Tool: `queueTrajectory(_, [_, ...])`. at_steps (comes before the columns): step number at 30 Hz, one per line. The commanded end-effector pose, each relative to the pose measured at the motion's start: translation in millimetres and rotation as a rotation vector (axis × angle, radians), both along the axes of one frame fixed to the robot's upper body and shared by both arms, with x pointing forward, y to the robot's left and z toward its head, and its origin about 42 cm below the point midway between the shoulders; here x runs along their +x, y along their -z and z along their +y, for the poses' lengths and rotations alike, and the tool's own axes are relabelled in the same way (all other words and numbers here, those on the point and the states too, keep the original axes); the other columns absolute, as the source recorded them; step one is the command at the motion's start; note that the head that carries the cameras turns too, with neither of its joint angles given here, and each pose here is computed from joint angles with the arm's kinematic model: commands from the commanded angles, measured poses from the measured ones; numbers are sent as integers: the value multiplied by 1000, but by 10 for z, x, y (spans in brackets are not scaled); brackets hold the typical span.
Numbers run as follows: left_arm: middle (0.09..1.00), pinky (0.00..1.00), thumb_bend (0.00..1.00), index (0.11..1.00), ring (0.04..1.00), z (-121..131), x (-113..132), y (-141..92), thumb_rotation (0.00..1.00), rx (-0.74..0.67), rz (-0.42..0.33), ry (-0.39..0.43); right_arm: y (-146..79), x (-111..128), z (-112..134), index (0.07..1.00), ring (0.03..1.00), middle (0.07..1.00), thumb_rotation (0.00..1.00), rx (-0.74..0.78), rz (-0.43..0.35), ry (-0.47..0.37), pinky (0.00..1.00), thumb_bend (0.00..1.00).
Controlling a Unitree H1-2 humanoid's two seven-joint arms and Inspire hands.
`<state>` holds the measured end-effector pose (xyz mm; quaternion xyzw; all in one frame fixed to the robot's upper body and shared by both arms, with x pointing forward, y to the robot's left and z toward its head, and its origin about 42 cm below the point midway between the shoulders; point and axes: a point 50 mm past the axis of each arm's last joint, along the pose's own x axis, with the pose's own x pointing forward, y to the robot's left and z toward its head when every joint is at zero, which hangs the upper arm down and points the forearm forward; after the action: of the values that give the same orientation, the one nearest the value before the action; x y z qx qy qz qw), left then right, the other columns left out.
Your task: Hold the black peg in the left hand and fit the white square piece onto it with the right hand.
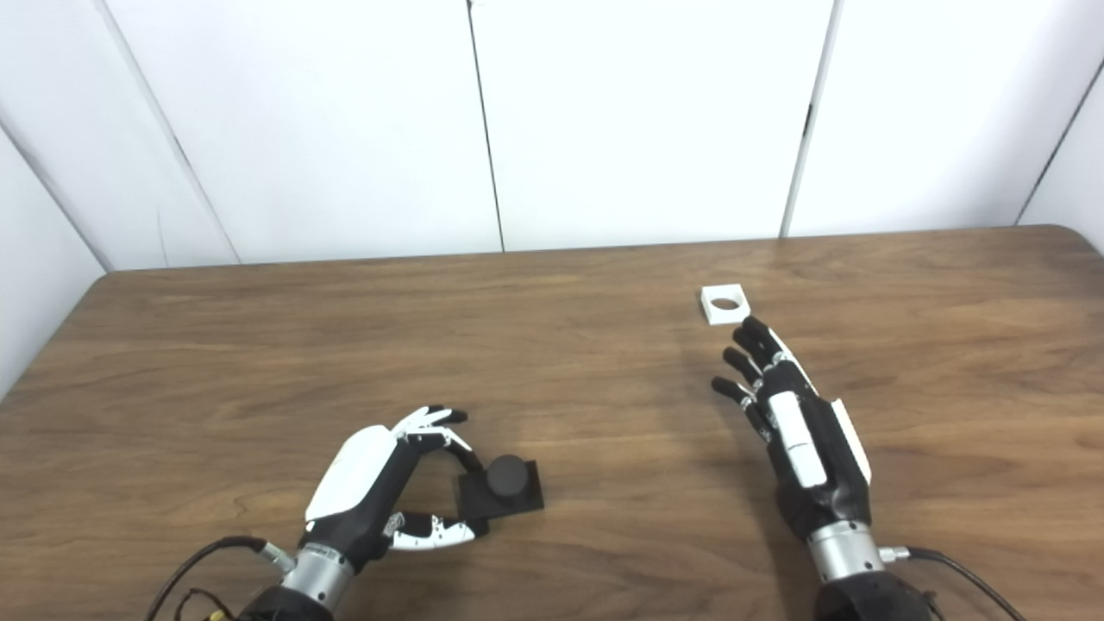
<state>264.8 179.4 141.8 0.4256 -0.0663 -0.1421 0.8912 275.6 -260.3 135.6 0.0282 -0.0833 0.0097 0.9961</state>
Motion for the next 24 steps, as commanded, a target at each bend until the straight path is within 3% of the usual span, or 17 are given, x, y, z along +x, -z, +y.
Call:
queueTrajectory(1, [875, 825, 504, 491, 937, -55, -12, 95, 74, 20, 39, 31, -120, -26, -82, 824, 829, 837, 551, -182, -61, 112, 729, 610])
queueTrajectory(4, [872, 813, 505, 490, 931, -56, -1, 103, 74, 23, 33, 31, -367, 138, -214, 782, 839, 819, 379, -311, -133, 204, 823, 680])
queueTrajectory(7, [874, 820, 505, 490, 932, -67, 5, 111, 73, 14, 39, 30, -560, 346, -337, 764, 840, 813, 284, -449, -151, 239, 821, 732])
queueTrajectory(12, [875, 831, 505, 491, 930, -83, 10, 120, 74, 9, 47, 32, -778, 681, -508, 739, 868, 839, 246, -644, -111, 231, 831, 793])
queueTrajectory(18, [870, 824, 505, 491, 927, -99, 3, 135, 73, 10, 52, 30, -947, 1010, -711, 717, 877, 854, 263, -754, -87, 222, 875, 820])
queueTrajectory(24, [865, 813, 505, 491, 920, -112, 1, 142, 74, 11, 47, 34, -1101, 1308, -882, 721, 866, 863, 285, -897, -57, 187, 810, 854])
